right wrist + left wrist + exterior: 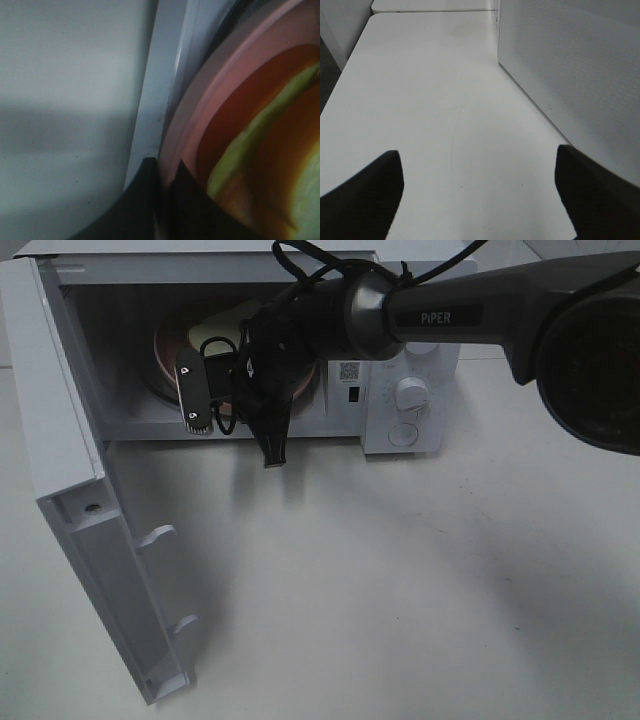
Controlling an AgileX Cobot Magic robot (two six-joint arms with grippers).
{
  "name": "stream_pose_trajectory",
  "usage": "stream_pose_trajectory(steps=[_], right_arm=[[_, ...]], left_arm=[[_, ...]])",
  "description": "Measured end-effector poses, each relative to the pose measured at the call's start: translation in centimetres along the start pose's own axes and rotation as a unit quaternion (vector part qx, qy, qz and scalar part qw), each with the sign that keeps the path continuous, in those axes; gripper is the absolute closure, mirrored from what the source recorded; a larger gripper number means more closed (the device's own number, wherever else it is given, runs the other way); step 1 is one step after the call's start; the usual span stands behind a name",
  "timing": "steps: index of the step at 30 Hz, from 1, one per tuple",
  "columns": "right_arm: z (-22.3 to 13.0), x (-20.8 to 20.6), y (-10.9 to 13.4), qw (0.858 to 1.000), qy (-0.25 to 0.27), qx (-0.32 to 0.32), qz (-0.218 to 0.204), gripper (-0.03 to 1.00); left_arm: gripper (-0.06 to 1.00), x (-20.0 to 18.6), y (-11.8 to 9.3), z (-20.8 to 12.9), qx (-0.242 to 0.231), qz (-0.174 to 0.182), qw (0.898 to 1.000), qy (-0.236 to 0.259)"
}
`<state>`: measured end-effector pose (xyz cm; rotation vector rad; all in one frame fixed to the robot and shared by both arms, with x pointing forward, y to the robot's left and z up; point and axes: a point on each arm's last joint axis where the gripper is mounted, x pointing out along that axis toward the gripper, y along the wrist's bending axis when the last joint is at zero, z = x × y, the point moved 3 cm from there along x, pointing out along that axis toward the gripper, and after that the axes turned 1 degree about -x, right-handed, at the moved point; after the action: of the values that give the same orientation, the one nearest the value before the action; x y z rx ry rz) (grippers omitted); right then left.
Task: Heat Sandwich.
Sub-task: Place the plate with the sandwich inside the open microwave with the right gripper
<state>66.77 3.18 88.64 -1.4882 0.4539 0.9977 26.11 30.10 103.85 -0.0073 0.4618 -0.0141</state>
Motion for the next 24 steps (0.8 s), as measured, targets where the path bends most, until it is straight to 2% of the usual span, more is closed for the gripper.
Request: stream_pose_trajectory(steps=[3, 7, 9, 10, 14, 18, 24], right_arm=[[0.1, -0.1, -0.1, 1.0, -0.002, 0.01, -0.004, 0.9], [0.2, -0.6, -0.7, 1.0, -0.006, 0.01, -0.015, 0.81], [0.3, -1.2, -1.2, 1.0, -0.01, 0.014, -0.024, 0.69], [0.3, -1.2, -1.2, 1.0, -0.01, 0.014, -0.024, 0.69], [0.4, -2.1, -1.9, 0.999, -0.015, 0.02, -0.036, 0.51], [0.3, -2.7, -2.1, 0.999, -0.011, 0.031, -0.033, 0.46], [0.0, -3.3, -1.6, 0.999, -0.002, 0.031, -0.018, 0.45]], left_arm=[[0.18, 0.0, 0.0, 0.0, 0.0, 0.0, 1.0, 0.0], [0.18, 0.0, 0.0, 0.0, 0.0, 0.0, 1.0, 0.0], [0.18, 0.0, 0.0, 0.0, 0.0, 0.0, 1.0, 0.0], [0.18, 0.0, 0.0, 0.0, 0.0, 0.0, 1.0, 0.0], [0.18, 0.0, 0.0, 0.0, 0.0, 0.0, 1.0, 0.0], [0.18, 0.0, 0.0, 0.0, 0.0, 0.0, 1.0, 0.0], [0.18, 0.0, 0.0, 0.0, 0.0, 0.0, 1.0, 0.0]])
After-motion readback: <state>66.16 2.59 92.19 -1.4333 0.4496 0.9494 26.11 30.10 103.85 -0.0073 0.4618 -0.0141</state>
